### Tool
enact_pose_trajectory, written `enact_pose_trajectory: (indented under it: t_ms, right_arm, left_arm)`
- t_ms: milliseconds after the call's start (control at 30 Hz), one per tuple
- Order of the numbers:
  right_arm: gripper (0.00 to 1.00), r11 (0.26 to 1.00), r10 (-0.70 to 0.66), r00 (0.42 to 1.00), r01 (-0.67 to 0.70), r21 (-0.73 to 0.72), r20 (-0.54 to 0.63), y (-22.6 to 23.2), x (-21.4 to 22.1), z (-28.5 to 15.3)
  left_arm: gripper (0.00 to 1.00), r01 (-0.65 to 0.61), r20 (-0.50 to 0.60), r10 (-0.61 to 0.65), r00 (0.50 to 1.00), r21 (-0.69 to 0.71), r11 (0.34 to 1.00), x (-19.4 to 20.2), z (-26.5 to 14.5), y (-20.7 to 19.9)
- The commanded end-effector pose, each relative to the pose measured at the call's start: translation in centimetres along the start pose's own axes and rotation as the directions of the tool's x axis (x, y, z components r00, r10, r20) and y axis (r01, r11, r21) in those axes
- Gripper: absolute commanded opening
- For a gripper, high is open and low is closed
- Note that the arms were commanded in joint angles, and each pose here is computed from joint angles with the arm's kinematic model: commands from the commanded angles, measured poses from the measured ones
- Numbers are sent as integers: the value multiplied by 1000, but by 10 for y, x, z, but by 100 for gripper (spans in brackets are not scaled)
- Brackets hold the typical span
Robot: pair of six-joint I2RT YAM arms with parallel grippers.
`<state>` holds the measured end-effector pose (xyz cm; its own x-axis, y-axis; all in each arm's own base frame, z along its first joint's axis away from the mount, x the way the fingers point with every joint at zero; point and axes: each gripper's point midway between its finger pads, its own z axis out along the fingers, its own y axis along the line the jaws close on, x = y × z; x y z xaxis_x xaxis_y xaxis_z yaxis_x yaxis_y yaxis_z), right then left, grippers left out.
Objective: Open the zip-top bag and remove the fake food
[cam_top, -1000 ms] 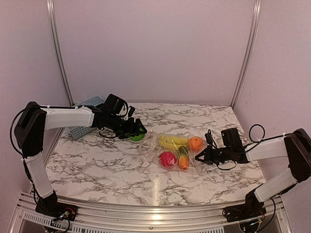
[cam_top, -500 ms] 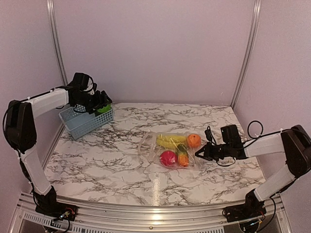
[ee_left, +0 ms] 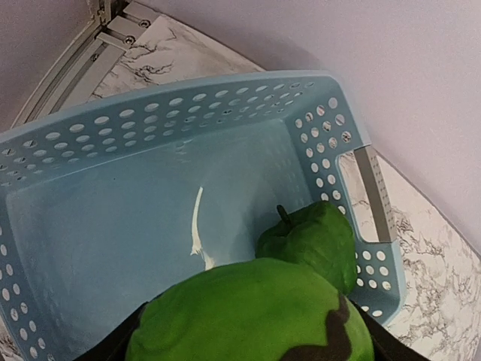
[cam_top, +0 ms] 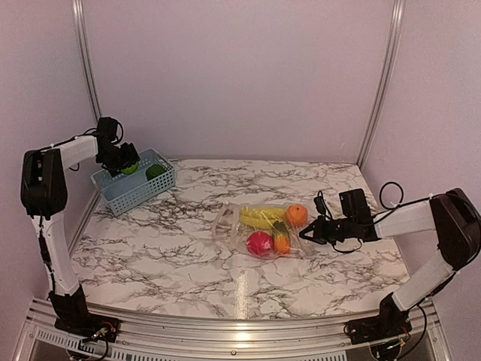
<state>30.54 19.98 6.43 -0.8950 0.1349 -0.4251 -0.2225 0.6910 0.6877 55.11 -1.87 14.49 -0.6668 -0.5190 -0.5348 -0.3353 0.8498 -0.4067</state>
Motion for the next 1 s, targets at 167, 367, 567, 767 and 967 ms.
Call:
enact_pose_trajectory:
  t_ms: [167, 367, 567, 767, 967]
  right_arm:
    - [0, 1000, -12, 1000, 12, -21, -4, 4, -16, 7]
    - [0, 1000, -7, 1000, 7, -27, 0, 6, -26, 12]
    - [0, 999, -11, 1000, 11, -38, 13, 9, -41, 19]
    - [0, 998, -24, 1000, 25, -50, 16, 12, -51, 26]
    - [0, 997, -43, 999, 44, -60, 17, 15, -55, 26]
  left_arm:
    - [65, -22, -86, 7, 996, -179, 984, 18, 55, 39]
    - [76, -19, -84, 1, 996, -203, 979, 5, 67, 54]
    - [90, -41, -84, 28, 996, -159, 986, -7, 64, 43]
    - [98, -49, -73, 42, 996, -94, 994, -18, 46, 24]
    - [95, -77, -15, 77, 997, 28, 997, -29, 4, -9]
